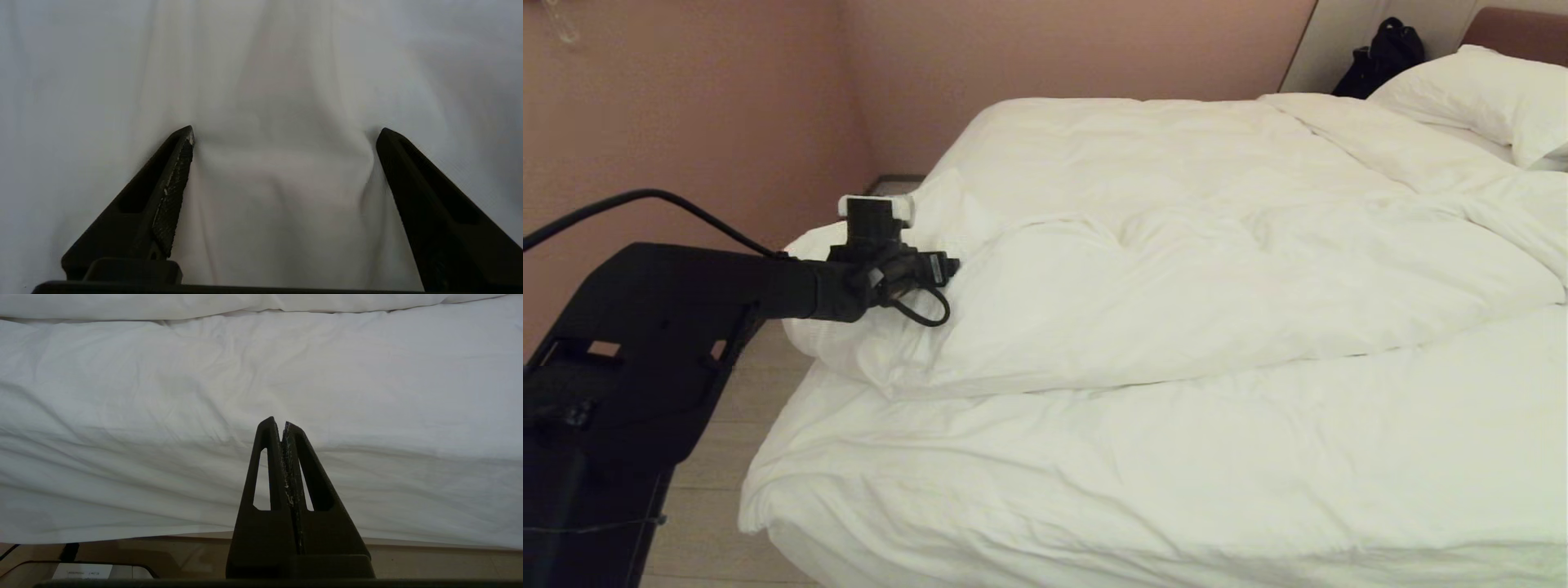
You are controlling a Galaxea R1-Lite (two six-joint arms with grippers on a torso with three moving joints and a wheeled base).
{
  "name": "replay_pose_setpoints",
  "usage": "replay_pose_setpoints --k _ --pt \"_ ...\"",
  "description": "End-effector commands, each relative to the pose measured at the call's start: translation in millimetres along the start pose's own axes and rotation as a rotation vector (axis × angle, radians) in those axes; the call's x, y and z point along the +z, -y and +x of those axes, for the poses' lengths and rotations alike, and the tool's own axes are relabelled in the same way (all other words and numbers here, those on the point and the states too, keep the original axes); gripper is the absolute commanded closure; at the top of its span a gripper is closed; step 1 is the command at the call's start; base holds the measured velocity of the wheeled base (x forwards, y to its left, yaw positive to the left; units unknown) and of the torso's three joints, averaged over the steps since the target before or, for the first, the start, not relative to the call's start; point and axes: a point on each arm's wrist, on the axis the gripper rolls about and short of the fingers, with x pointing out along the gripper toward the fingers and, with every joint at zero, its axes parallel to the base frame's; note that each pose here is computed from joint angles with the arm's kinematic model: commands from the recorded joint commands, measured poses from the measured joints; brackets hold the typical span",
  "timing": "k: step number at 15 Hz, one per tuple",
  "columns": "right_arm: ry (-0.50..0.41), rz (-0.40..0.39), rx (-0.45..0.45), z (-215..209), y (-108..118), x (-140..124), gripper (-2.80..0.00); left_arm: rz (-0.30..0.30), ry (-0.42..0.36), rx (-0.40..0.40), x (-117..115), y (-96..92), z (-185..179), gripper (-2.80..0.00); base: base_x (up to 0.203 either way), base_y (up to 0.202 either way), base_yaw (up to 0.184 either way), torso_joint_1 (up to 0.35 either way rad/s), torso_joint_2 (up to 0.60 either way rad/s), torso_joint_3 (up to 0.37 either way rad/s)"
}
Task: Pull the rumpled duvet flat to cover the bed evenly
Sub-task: Flatten the corners of the folded blanket
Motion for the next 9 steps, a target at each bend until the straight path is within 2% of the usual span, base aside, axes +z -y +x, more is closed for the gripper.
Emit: replay_pose_setpoints --k 1,4,9 --pt "-0.001 0.000 0.001 0 0 0 0.00 0.001 -0.028 0.002 -13 0.0 11 -2.80 0.000 0.000 0.000 0.000 0.00 0.000" --pt "-0.001 0.000 0.001 0 0 0 0.00 0.009 -0.074 0.006 -33 -0.6 27 -2.80 0.000 0.000 0.000 0.000 0.00 0.000" --pt "-0.001 0.000 0.001 0 0 0 0.00 0.019 -0.084 0.006 -38 -0.6 31 -2.80 0.000 0.000 0.000 0.000 0.00 0.000"
